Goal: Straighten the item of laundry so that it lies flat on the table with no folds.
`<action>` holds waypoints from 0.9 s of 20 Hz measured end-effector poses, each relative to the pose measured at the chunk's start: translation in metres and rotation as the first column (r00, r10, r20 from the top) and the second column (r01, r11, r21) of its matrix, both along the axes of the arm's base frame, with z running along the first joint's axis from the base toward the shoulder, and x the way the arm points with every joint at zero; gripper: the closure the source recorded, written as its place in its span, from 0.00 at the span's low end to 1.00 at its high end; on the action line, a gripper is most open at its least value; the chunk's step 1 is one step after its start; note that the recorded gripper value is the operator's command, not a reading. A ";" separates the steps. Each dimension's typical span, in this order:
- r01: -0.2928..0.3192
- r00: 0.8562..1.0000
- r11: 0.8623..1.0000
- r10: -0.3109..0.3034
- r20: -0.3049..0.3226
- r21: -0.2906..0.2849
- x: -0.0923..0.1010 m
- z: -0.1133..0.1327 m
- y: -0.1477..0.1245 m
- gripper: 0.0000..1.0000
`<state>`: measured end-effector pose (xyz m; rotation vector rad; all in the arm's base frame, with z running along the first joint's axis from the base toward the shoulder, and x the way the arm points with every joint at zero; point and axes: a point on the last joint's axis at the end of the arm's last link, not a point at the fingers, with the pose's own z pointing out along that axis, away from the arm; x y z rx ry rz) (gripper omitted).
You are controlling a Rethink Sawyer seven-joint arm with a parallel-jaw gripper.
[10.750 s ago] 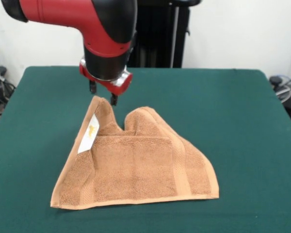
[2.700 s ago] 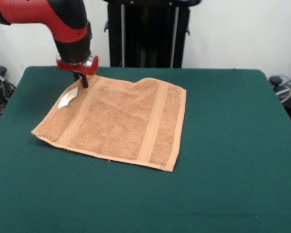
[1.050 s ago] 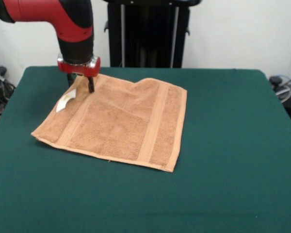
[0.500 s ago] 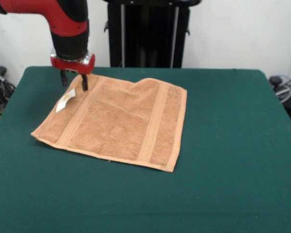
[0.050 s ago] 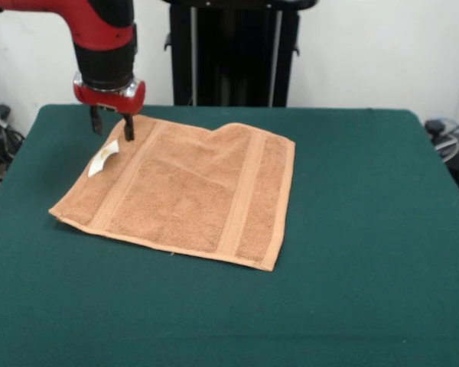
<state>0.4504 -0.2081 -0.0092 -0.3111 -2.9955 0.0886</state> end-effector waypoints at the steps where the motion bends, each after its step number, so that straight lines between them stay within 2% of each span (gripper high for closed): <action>1: 0.001 1.000 1.000 -0.001 -0.004 -0.003 0.001 0.002 0.000 0.00; 11: -0.013 0.996 1.000 0.011 -0.085 -0.023 0.012 0.023 0.011 0.00; 18: -0.012 0.993 0.999 0.007 -0.115 -0.044 0.022 0.037 0.013 0.00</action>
